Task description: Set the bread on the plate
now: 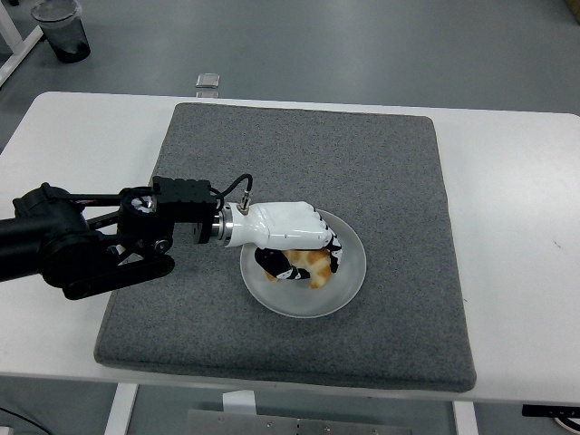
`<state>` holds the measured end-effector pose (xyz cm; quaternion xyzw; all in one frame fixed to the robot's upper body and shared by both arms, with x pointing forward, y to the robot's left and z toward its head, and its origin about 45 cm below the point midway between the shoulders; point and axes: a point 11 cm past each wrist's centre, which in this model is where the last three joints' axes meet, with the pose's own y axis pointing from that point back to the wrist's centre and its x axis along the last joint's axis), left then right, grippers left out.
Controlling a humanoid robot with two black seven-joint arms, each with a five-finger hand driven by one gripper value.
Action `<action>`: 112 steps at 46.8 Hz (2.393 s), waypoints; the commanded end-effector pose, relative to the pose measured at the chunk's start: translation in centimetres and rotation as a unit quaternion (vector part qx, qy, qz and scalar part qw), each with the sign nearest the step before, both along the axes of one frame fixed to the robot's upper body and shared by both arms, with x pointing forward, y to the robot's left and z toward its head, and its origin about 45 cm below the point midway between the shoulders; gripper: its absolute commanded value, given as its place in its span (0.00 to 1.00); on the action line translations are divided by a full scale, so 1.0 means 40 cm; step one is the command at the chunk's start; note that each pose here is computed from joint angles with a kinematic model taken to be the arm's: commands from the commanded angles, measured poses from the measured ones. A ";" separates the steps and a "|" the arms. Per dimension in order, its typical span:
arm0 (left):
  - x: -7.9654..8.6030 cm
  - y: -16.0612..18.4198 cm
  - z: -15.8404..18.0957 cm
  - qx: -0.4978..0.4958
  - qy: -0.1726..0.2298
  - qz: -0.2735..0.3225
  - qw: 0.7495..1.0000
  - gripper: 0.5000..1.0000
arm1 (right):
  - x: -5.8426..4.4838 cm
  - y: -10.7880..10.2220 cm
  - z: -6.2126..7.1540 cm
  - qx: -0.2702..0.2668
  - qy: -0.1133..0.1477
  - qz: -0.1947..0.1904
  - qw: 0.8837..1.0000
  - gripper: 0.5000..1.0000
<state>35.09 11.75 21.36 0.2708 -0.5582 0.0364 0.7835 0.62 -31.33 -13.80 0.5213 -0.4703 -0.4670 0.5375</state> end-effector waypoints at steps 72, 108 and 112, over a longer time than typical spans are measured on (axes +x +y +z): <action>0.325 0.199 0.325 -0.656 0.443 0.324 0.518 0.98 | 0.000 0.000 0.000 0.000 0.000 0.000 1.000 0.86; 0.345 0.468 0.122 -0.690 0.470 0.449 0.319 0.98 | -0.001 0.008 0.000 0.005 0.001 0.001 1.000 0.86; 0.341 0.467 0.119 -0.693 0.475 0.436 0.322 0.98 | -0.002 0.009 0.000 0.005 0.001 0.001 1.000 0.86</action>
